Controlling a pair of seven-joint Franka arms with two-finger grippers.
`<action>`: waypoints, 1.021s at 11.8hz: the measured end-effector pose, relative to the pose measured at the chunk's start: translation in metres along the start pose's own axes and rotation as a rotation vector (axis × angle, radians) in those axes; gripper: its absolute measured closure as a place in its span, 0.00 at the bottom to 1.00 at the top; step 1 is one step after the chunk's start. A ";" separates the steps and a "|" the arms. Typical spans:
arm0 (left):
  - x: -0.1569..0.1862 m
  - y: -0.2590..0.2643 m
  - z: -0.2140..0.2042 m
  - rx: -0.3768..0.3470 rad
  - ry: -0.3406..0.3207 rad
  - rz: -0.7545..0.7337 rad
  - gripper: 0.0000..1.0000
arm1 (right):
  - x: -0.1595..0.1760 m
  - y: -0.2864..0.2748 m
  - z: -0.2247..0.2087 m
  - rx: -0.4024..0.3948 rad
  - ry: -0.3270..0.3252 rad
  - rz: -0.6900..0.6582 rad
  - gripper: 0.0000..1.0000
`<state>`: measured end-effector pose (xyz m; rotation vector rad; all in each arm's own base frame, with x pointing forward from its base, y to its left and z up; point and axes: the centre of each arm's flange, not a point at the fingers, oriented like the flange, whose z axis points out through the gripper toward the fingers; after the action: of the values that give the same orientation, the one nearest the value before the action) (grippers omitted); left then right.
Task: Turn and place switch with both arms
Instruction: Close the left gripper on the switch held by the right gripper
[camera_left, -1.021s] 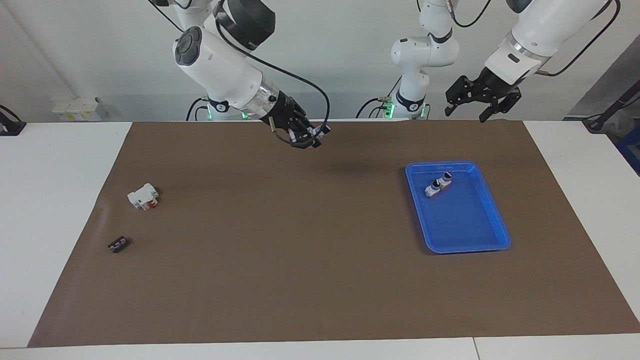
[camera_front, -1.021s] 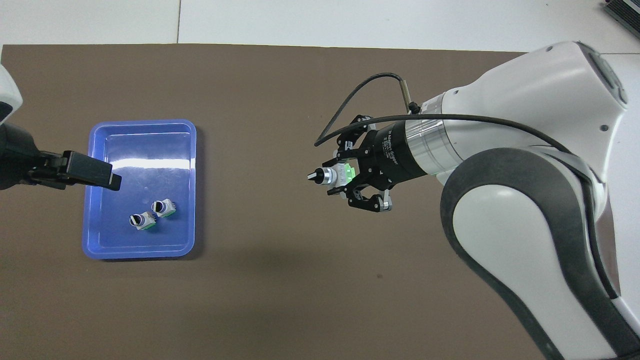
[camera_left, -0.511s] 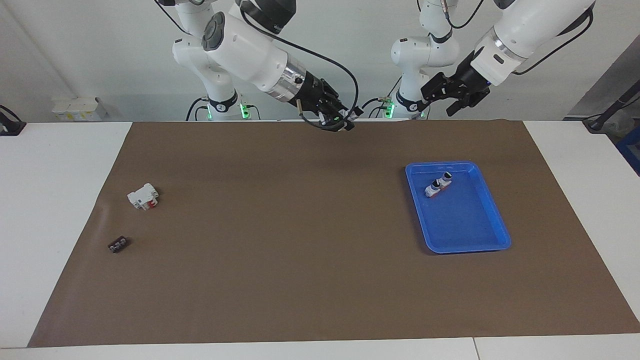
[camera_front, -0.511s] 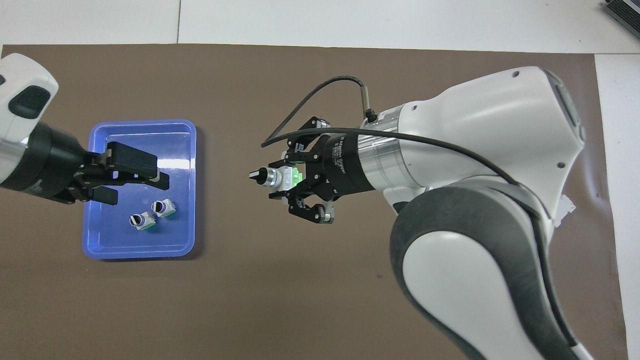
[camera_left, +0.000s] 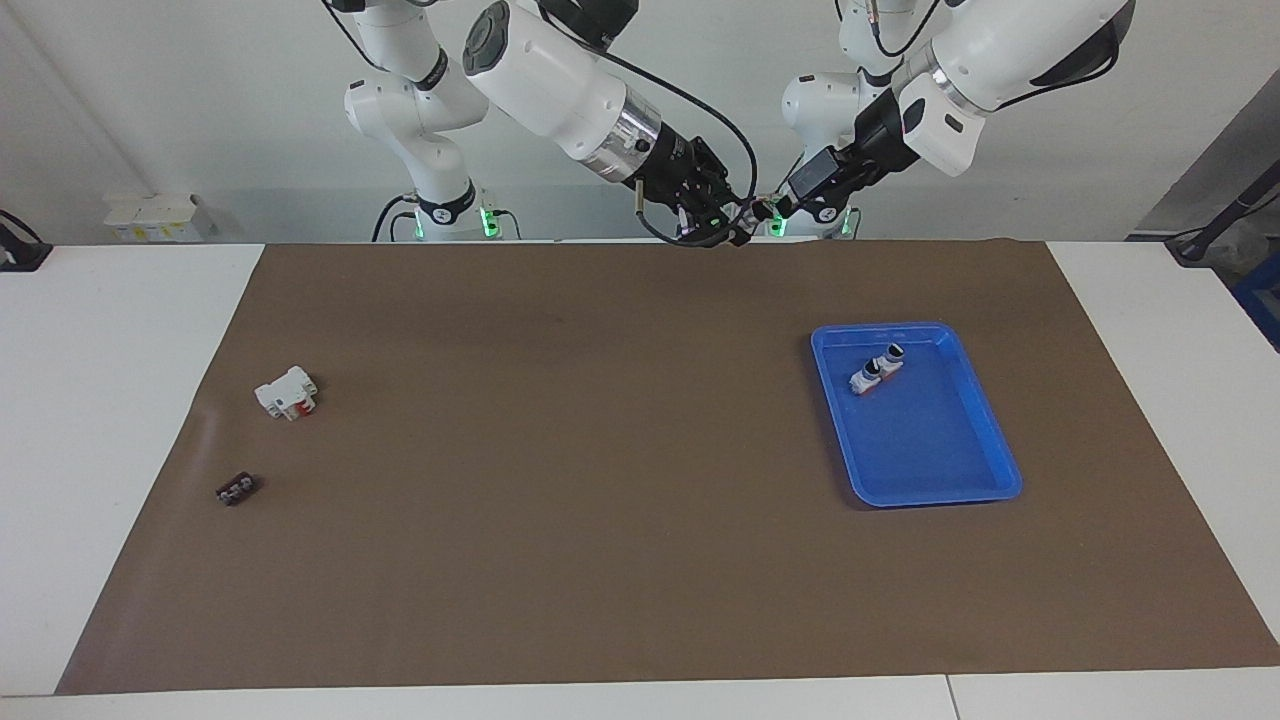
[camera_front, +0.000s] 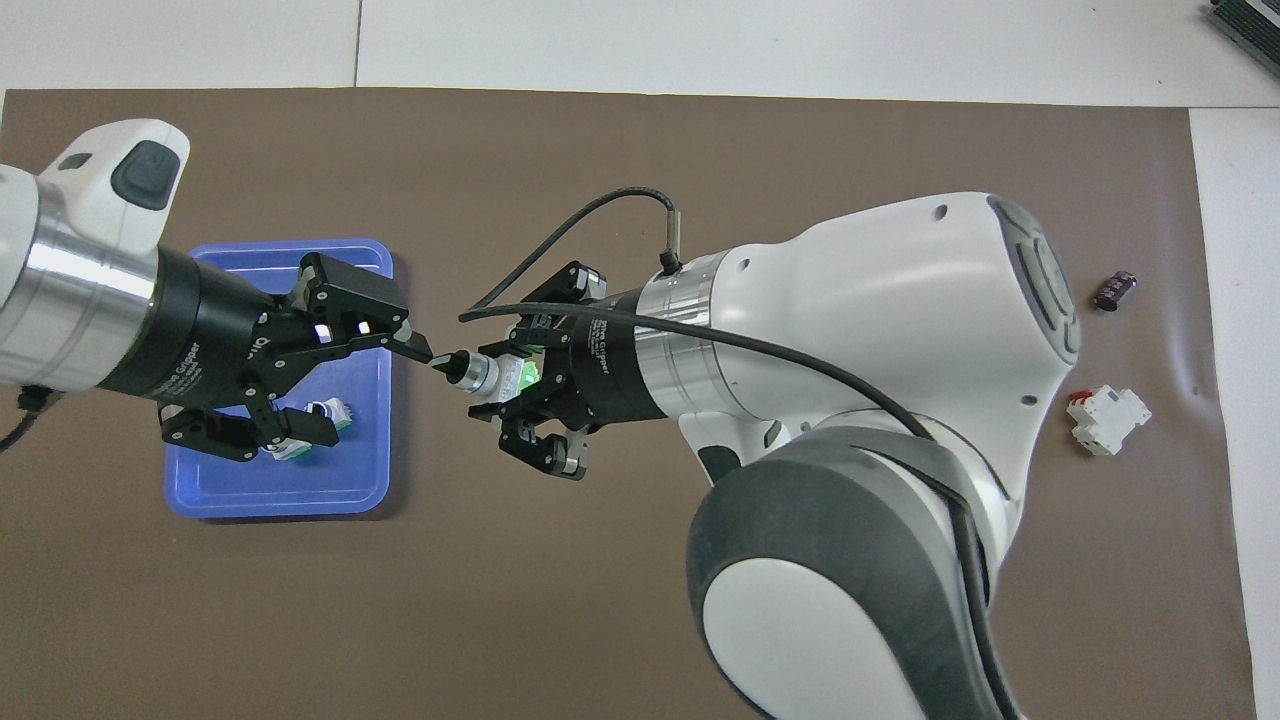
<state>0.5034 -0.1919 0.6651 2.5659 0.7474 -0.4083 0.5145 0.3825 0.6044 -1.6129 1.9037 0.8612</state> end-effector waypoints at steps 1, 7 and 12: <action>0.002 0.004 -0.004 -0.043 0.014 -0.063 0.00 | -0.001 0.002 0.002 -0.002 0.006 -0.006 0.59; 0.002 0.017 -0.009 -0.140 0.037 -0.323 0.22 | 0.000 0.005 0.005 -0.015 0.019 -0.011 0.59; -0.014 0.017 -0.002 -0.084 0.000 -0.406 0.31 | 0.000 0.005 0.005 -0.016 0.020 -0.011 0.59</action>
<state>0.5019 -0.2104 0.6779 2.3302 1.2629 -0.4883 0.5096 0.3871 0.6018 -1.6456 1.9046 0.8610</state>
